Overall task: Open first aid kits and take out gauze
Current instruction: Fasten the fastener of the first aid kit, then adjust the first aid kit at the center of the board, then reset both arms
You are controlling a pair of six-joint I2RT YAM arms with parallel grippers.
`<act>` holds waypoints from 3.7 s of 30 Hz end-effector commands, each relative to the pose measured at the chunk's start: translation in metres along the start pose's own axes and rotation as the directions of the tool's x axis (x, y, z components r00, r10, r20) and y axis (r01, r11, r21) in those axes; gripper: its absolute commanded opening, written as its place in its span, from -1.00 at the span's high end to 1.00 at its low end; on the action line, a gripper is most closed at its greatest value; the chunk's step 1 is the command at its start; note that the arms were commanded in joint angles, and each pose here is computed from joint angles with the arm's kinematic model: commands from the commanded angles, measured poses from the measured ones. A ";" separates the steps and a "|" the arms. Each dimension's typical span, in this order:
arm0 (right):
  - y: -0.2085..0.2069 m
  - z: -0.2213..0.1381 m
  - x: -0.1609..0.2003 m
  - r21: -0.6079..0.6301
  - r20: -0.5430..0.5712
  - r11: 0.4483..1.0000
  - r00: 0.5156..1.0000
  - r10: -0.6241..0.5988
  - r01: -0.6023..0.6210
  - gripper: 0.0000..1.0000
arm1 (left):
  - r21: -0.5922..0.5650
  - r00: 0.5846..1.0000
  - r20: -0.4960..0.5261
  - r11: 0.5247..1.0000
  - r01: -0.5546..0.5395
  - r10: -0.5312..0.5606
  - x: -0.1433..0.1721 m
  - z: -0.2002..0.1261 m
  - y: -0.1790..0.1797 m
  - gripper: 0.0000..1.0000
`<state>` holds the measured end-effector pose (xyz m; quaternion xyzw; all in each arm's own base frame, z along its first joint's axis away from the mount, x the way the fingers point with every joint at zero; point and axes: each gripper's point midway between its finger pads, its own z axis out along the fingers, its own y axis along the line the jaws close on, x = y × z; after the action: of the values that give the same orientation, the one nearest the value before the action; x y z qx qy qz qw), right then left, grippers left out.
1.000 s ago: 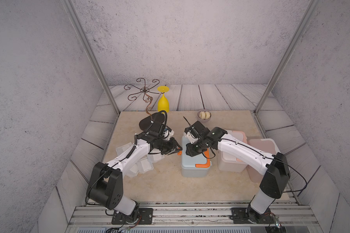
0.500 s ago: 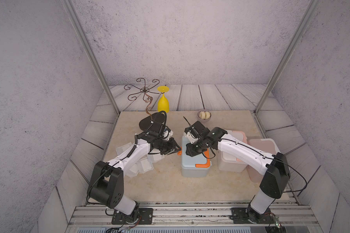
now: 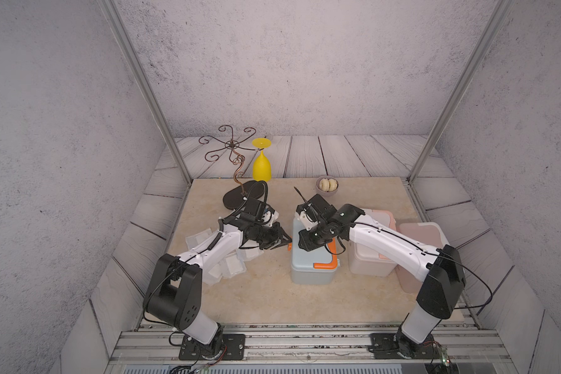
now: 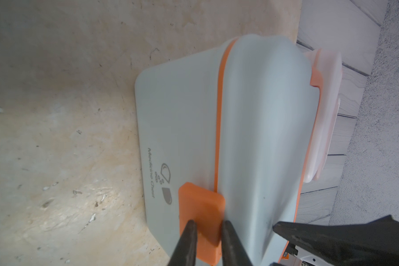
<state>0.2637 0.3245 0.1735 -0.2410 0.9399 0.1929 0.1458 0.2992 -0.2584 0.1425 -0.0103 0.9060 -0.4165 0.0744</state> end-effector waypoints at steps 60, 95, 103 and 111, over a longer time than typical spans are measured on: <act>-0.055 -0.007 0.002 -0.282 0.012 0.901 0.937 0.348 -0.331 -0.65 | 0.246 0.997 0.059 0.969 0.027 -0.043 -0.014 0.016 -0.038 -0.56; -0.240 -0.155 -0.003 0.497 0.721 0.796 0.675 -0.157 -0.346 -0.98 | -0.561 0.593 0.688 0.825 0.069 0.419 -0.058 -0.217 0.051 -1.00; -0.301 -0.120 0.014 0.506 0.728 0.732 0.682 -0.078 -0.457 -0.98 | -0.710 0.524 0.643 0.691 0.135 0.558 -0.075 -0.214 0.096 -1.00; -0.337 -0.097 0.021 0.513 0.748 0.714 0.656 -0.100 -0.476 -0.98 | -0.866 0.486 0.471 0.491 0.096 0.736 -0.079 -0.193 0.147 -1.00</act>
<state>0.4008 0.0072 0.1740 0.0485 0.8170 -0.0494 0.5725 0.3429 -0.0265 0.1498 -0.0502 0.8562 0.0687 0.5095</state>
